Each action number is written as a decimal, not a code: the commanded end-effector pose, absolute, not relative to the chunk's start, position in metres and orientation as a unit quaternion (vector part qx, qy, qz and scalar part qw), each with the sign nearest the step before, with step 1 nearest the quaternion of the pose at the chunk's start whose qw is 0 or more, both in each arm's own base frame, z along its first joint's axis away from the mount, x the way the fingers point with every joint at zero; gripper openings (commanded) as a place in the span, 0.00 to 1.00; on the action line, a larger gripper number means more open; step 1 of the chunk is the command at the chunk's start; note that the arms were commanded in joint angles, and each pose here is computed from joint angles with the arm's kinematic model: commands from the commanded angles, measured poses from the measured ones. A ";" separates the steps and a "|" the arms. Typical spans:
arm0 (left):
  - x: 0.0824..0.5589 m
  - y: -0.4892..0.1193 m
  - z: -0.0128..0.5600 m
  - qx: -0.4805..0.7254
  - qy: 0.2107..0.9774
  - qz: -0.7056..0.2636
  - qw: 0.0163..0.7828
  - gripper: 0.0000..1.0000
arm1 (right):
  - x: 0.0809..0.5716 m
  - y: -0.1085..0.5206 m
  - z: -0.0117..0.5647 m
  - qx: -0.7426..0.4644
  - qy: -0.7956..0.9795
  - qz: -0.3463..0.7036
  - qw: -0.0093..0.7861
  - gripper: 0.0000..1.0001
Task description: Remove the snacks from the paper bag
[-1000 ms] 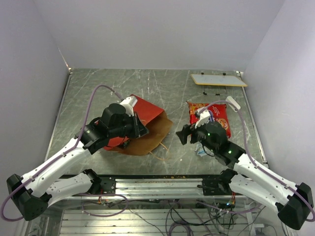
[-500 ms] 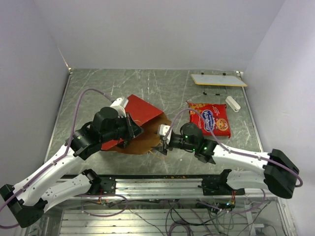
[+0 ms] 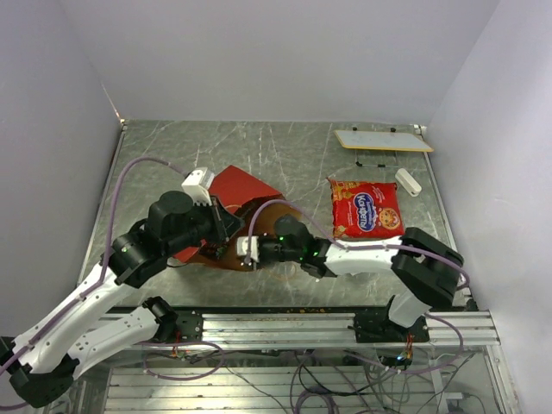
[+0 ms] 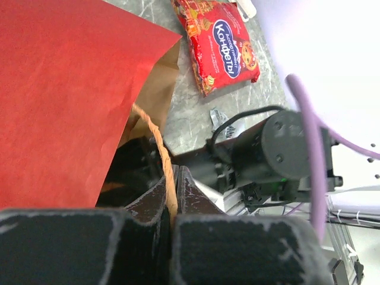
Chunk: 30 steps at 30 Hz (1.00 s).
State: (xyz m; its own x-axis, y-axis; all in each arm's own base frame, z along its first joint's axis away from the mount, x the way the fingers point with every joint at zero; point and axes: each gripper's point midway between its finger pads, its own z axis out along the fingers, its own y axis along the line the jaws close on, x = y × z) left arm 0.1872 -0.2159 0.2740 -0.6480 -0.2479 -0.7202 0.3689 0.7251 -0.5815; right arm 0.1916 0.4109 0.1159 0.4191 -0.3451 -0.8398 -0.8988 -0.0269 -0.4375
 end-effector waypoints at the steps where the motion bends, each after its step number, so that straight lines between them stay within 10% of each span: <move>1: 0.188 -0.202 0.278 0.015 0.820 -0.362 0.444 0.07 | 0.159 0.453 0.128 -0.689 0.392 0.299 0.531 0.39; 9: 0.176 -0.183 0.275 -0.008 0.814 -0.363 0.453 0.07 | 0.117 0.490 0.148 -0.632 0.380 0.387 0.554 0.41; 30: 0.180 -0.196 0.285 0.020 0.814 -0.368 0.449 0.07 | 0.191 0.474 0.086 -0.740 0.348 0.162 0.552 0.58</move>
